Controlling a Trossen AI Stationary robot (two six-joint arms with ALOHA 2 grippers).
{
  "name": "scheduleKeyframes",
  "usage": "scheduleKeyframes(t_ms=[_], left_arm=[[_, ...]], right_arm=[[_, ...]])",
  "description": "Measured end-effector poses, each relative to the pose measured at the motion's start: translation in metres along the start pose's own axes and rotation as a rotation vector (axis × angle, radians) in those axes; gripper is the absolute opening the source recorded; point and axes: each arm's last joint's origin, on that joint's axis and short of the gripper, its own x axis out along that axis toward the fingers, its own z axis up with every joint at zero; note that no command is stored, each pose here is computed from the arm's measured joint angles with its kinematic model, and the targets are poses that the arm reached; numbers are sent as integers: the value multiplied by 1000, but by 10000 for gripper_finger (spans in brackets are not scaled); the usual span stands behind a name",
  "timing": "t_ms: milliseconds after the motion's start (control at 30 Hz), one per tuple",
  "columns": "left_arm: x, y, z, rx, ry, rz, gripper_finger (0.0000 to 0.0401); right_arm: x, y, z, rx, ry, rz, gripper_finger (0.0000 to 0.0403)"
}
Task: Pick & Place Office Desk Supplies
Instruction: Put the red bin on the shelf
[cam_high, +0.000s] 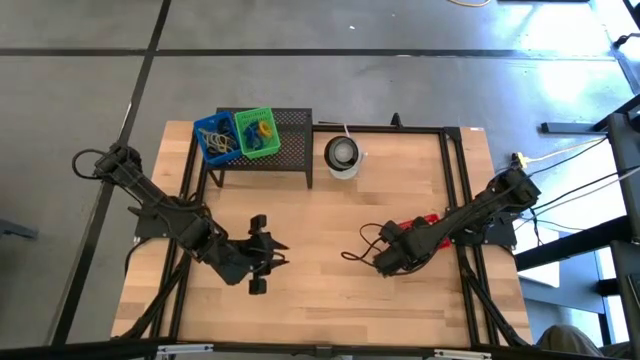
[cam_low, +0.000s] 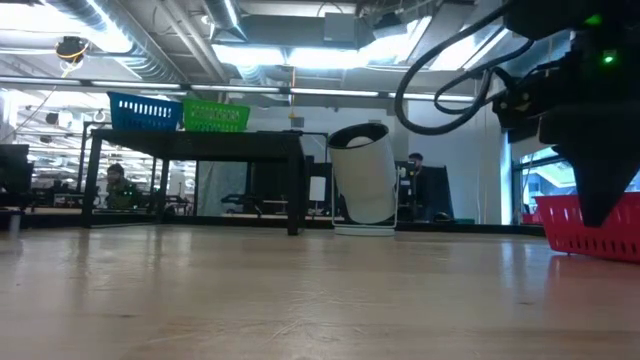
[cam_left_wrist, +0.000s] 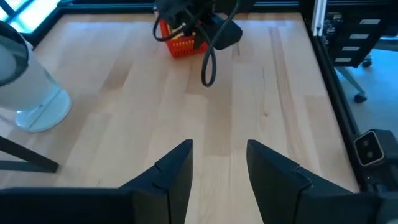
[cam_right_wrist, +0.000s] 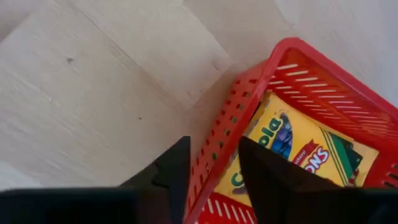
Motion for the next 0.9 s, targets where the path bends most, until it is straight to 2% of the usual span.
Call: scheduleKeyframes(t_ms=[233,267,400,500,733,800,900], left_arm=[[-4,-4,-2,14,-15,14,143],[-4,-4,-2,14,-16,12,143],[-5,-5,-2,-3,-18,8,143],[-5,-5,-2,-10,-19,9,143],[-5,-4,-1,-13,-41,47,143],[-5,-5,-1,-27,-49,46,143],[-5,-5,0,-46,-51,44,143]], right_arm=[[0,0,-1,-27,10,5,19],[0,1,-1,-33,8,7,12],[-1,4,0,-40,14,41,23],[-10,17,6,-60,-35,155,16],[-54,56,31,-232,-352,479,17],[-64,65,38,-286,-446,529,17],[-70,79,48,-366,-531,535,12]])
